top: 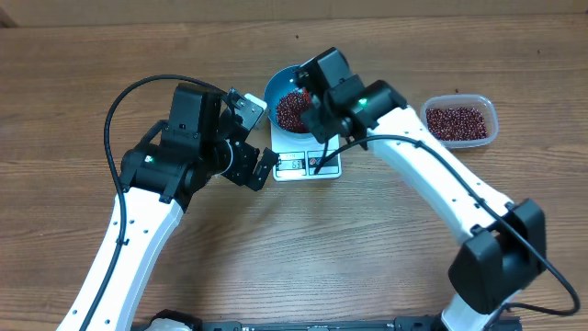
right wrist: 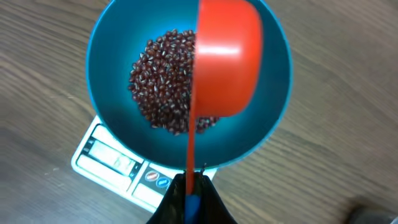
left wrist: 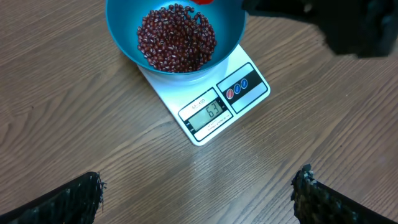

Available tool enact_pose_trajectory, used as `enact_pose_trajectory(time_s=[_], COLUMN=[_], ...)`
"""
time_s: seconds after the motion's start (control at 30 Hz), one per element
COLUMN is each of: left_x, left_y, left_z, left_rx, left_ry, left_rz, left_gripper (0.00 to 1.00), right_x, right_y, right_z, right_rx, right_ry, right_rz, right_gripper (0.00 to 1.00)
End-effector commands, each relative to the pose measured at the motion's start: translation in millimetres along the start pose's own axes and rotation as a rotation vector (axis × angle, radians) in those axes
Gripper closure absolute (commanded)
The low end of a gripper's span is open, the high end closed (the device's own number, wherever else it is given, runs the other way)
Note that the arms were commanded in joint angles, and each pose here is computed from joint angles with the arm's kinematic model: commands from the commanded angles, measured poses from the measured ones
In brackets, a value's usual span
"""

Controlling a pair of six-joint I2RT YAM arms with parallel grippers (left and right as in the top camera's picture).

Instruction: Scoop item into bowl and weigh 150g on scale

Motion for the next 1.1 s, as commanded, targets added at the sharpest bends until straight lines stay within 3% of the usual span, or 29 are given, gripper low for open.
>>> enact_pose_trajectory(time_s=[0.0, 0.27, 0.47, 0.73, 1.07], left_x=[0, 0, 0, 0, 0], left_y=[1, 1, 1, 1, 2], left_z=[1, 1, 1, 1, 1], left_rx=[-0.002, -0.002, -0.002, -0.002, -0.003], left_ry=[-0.014, -0.014, -0.014, -0.014, -0.014], left_rz=[0.0, 0.001, 0.0, 0.0, 0.001], left_gripper=[0.0, 0.01, 0.01, 0.01, 0.01], right_x=[16, -38, -98, -146, -172], right_y=[-62, -125, -133, -110, -56], right_z=[-26, -99, -156, -195, -206], right_rx=[0.059, 0.054, -0.034, -0.089, -0.059], right_ry=[0.091, 0.303, 0.456, 0.573, 0.578], right_rz=[-0.143, -0.121, 0.009, 0.133, 0.303], right_gripper=[0.96, 0.96, 0.96, 0.96, 0.96])
Point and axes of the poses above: each gripper's point midway between its finger pads, its own y axis out along the fingers, its own z axis along the line the jaws close on, x = y × z, the point moved 2 cm from there along -y, back along the fingers, and after that the axes turned 4 degrees about -y, right-handed, at the moved point
